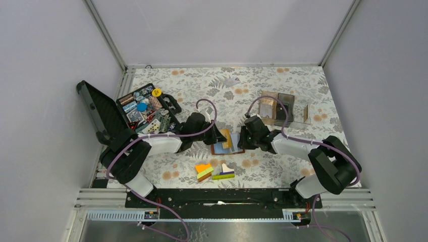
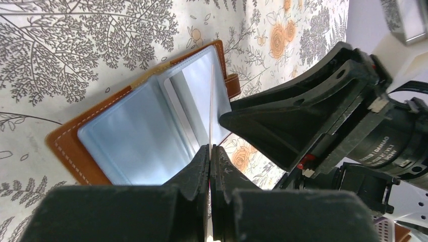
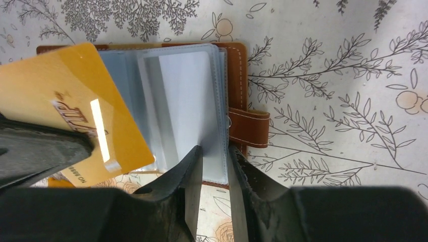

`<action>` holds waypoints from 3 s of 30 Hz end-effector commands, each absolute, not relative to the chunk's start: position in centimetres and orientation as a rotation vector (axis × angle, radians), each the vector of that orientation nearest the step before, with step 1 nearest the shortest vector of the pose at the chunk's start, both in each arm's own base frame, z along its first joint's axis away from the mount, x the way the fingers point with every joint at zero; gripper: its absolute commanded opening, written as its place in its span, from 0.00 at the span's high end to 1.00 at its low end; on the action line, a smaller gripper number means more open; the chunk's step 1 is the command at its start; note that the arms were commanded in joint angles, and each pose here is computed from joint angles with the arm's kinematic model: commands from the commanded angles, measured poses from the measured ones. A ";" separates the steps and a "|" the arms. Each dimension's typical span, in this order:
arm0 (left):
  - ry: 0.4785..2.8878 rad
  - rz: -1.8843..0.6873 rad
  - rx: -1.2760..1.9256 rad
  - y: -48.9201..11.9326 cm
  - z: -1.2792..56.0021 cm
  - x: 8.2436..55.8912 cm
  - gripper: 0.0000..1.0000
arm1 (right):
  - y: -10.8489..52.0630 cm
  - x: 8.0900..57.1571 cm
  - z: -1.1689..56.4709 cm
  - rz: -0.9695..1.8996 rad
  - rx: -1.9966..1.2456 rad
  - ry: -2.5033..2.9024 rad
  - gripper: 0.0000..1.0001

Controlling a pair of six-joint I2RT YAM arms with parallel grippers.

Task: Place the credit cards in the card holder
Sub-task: Insert the credit card into the card holder.

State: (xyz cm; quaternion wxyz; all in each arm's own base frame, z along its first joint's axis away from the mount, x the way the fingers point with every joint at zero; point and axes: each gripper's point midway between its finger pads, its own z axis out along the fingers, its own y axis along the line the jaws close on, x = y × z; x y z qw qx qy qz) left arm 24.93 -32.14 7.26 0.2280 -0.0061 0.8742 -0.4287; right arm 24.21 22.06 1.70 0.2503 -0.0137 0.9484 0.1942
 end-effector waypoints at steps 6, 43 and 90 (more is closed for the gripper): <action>2.402 -1.224 -0.063 -32.0 6.0 25.2 1.00 | 20.5 24.6 0.3 0.380 0.000 2.639 0.74; 2.339 -1.289 -0.446 -30.4 3.2 25.1 1.00 | 20.5 24.2 -0.8 0.355 0.007 2.697 0.86; 2.423 -1.391 -0.447 -31.2 2.2 22.6 1.00 | 20.8 24.5 -0.9 0.348 0.010 2.710 0.91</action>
